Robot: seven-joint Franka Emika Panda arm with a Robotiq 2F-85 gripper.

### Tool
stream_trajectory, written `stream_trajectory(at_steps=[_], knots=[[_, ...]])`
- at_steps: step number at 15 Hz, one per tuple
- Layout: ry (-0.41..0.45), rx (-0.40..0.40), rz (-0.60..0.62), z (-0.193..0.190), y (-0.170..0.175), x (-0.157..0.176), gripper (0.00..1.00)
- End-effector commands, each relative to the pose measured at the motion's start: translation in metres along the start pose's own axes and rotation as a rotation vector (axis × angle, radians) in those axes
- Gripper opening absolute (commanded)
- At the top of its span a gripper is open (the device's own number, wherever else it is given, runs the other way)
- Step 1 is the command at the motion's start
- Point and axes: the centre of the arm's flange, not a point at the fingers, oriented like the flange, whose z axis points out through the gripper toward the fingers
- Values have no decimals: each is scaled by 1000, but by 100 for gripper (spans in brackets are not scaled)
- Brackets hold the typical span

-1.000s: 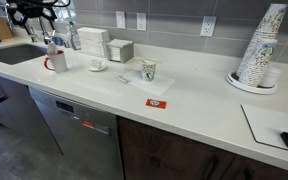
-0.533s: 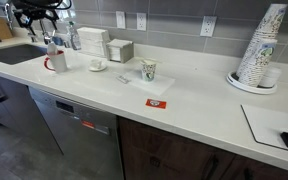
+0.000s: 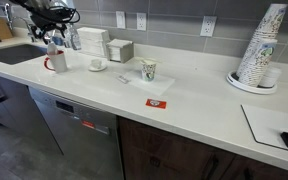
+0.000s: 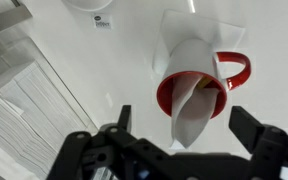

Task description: Remove the paper from the white and red mug cup and cover it on the styrofoam cup top

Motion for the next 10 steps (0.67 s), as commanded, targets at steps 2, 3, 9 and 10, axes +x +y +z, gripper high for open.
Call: stream_trajectory(at_steps=[2,3,9,10], knots=[[63,20,-65,30,19,11,100],[69,29,-67,34,20,13,100],[101,66,-96,56,23,29,64],[96,62,-103,59,24,31,54]])
